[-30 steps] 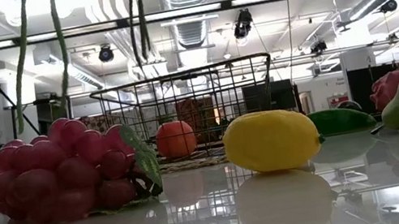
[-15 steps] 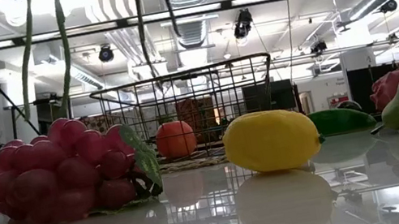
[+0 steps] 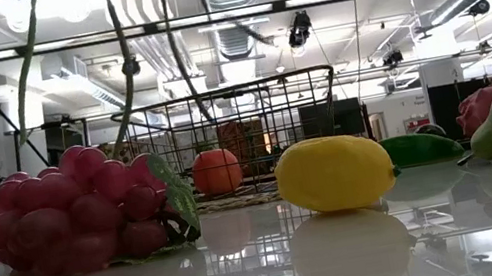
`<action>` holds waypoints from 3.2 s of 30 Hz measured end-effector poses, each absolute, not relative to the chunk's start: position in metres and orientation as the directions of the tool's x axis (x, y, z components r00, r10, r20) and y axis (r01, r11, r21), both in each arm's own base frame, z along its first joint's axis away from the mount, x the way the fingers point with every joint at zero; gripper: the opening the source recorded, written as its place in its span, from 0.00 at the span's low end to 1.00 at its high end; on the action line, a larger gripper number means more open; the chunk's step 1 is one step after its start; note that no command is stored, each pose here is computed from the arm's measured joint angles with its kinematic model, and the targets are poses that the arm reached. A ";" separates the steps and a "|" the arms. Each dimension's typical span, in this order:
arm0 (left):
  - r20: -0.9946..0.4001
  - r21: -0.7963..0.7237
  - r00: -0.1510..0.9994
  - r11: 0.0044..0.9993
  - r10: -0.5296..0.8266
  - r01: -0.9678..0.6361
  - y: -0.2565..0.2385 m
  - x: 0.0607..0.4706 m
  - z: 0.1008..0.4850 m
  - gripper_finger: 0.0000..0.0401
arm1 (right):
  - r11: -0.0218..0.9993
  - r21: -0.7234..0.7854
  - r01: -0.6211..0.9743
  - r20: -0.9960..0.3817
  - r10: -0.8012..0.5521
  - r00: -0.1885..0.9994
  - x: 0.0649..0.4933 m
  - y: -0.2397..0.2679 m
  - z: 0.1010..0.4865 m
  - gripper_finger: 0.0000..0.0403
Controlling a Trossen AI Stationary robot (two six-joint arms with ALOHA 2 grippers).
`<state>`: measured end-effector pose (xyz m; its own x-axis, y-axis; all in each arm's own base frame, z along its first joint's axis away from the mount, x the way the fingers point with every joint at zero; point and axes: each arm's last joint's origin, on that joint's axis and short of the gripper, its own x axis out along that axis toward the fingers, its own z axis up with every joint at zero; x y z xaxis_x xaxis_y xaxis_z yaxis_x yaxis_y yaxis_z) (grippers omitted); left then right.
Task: Build produce basket
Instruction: Put the string beans into the wire basket
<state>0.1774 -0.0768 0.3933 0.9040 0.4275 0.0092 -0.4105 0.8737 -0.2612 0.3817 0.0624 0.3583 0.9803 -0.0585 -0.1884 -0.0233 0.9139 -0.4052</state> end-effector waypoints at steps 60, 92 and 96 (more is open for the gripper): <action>0.006 0.269 0.964 0.928 0.267 -0.258 -0.071 0.277 0.397 0.68 | 0.938 -0.344 -0.052 -0.383 -0.090 0.920 0.322 0.060 0.442 0.05; 0.089 0.249 0.993 0.964 0.075 -0.095 -0.086 0.250 0.408 0.00 | 0.967 -0.255 0.007 -0.309 -0.088 0.947 0.315 0.059 0.436 0.05; 0.147 0.224 0.988 0.971 0.049 -0.081 -0.087 0.249 0.413 0.00 | 0.966 -0.259 0.005 -0.312 -0.088 0.946 0.333 0.063 0.410 0.05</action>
